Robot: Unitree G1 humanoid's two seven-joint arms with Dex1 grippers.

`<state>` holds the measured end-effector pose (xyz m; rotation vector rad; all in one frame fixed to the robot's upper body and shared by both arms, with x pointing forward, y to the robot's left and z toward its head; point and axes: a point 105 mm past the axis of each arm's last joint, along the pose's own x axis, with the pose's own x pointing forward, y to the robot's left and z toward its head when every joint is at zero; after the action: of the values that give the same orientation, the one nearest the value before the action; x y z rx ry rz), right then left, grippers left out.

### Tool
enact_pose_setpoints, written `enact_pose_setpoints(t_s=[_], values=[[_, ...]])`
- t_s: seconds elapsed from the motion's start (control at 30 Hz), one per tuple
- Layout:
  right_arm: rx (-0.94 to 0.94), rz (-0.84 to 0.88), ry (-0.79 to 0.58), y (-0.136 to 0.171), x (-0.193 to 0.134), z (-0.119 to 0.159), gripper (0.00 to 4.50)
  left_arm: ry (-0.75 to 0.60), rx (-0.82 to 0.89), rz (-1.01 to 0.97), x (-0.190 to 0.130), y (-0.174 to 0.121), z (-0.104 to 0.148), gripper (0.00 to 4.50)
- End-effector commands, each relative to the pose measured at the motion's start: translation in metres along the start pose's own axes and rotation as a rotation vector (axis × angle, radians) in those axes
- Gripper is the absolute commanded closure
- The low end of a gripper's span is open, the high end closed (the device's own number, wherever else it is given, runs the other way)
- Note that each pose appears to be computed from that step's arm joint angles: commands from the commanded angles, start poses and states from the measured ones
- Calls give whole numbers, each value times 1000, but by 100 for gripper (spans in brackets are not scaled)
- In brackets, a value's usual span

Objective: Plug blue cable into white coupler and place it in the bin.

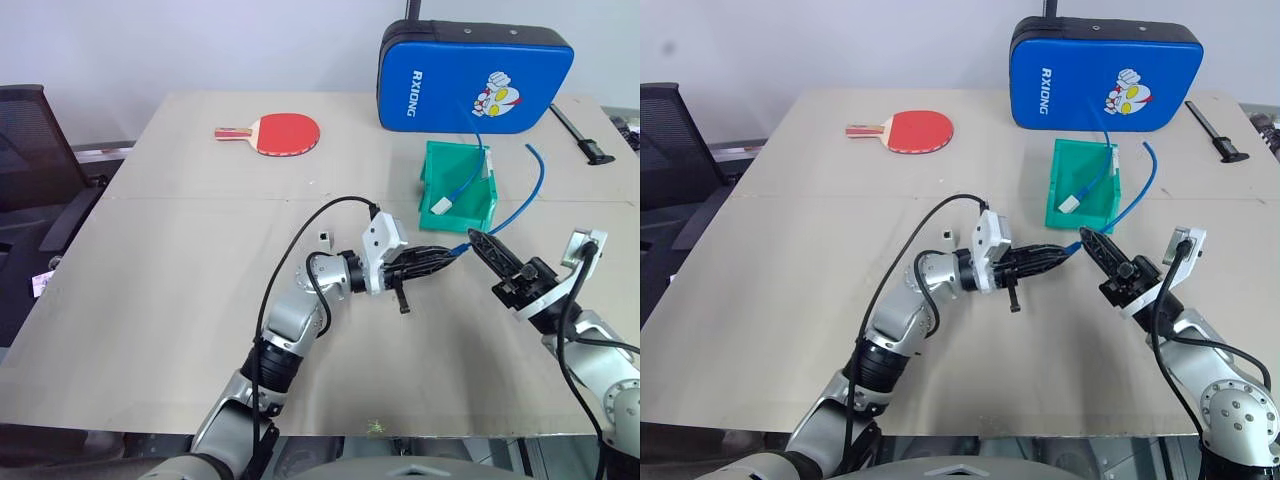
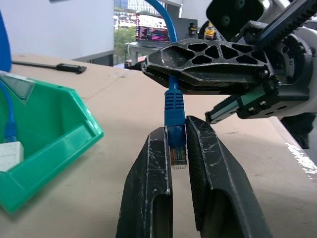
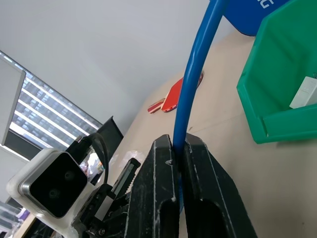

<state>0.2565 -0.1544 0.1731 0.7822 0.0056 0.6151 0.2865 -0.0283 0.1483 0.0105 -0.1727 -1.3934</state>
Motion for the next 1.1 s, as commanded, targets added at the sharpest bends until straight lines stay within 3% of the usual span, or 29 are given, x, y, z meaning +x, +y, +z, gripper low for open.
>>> enact_pose_setpoints(t_s=[0.03, 0.13, 0.17, 0.23, 0.37, 0.5, 0.83, 0.93, 1.07, 1.1], values=[[-23, 44, -24, 12, 2, 9, 450, -18, 24, -6, 0, -1, 4, 446], [-19, 74, 0, 16, 1, 7, 450, -34, 4, 0, 0, 0, 6, 446], [-20, 101, 19, 20, -1, 5, 424, -51, -21, 6, 0, 1, 9, 449], [-24, 165, 51, 30, -5, 3, 365, -91, -100, -8, -1, 2, 18, 450], [-92, 211, 89, 32, -9, 8, 173, -134, -250, -95, -5, -4, 33, 450], [-149, 254, 170, 33, -12, 3, 173, -141, -330, -159, -8, -7, 42, 450], [-153, 301, 156, 37, -4, 5, 173, -121, -410, -244, -12, -20, 45, 450], [-156, 307, 183, 38, -6, 0, 248, -124, -414, -241, -11, -20, 45, 450], [-155, 314, 205, 38, -8, -3, 440, -129, -415, -240, -9, -19, 45, 450], [-157, 314, 203, 38, -8, -2, 440, -127, -416, -240, -9, -19, 45, 450]])
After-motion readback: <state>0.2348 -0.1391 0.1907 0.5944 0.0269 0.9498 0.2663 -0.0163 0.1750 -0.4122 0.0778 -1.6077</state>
